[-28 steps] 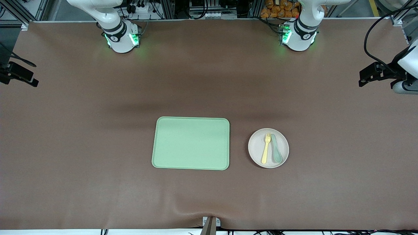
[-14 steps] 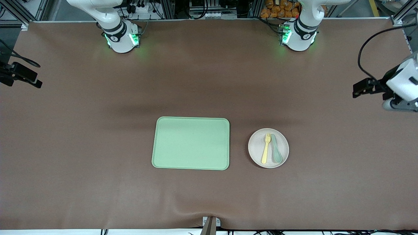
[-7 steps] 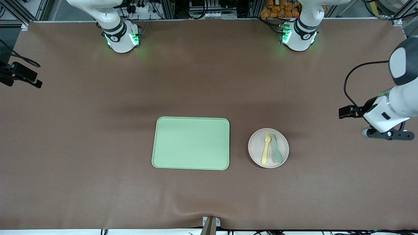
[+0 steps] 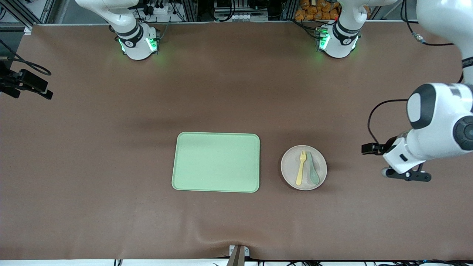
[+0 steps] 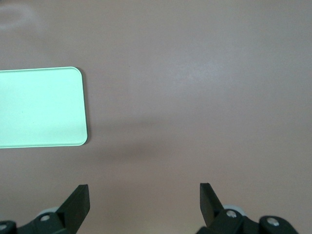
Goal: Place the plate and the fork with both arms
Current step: 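Move the left gripper down to the rim of the white plate, then close the left gripper on the white plate's rim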
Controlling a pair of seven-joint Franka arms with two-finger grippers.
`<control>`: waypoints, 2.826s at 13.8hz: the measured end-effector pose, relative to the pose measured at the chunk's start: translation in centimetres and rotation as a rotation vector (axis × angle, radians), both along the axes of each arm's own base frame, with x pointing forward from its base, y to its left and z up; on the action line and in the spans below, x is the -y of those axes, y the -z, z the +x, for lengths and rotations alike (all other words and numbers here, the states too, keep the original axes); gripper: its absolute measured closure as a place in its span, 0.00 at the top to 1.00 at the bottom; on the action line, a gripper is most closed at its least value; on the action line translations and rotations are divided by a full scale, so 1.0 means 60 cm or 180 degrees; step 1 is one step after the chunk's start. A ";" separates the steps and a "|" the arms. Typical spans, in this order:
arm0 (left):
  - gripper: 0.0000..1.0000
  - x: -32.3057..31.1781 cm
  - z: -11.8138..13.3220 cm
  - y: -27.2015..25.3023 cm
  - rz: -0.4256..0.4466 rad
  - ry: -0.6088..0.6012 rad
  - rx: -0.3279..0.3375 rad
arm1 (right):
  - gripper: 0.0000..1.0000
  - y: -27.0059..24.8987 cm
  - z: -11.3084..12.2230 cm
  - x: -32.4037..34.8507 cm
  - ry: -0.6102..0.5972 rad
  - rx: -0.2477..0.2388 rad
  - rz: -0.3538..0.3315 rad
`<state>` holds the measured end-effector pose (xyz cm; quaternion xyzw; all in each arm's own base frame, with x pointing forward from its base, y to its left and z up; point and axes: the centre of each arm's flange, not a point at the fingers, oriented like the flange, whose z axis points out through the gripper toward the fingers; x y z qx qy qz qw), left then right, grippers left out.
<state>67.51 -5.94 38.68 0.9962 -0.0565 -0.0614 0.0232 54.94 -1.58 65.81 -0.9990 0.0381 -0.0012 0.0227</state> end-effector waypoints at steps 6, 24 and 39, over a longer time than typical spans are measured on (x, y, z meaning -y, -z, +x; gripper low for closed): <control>1.00 0.038 0.025 0.149 -0.0250 -0.0207 -0.0064 | 1.00 0.000 0.000 0.002 0.0010 -0.0005 0.0000; 0.55 0.118 0.021 0.325 -0.0509 -0.0396 -0.0120 | 1.00 0.000 -0.001 0.007 0.0040 -0.0005 0.0000; 0.11 0.115 0.020 0.333 -0.0499 -0.0408 -0.0120 | 1.00 0.000 0.000 0.003 0.0025 -0.0001 0.0000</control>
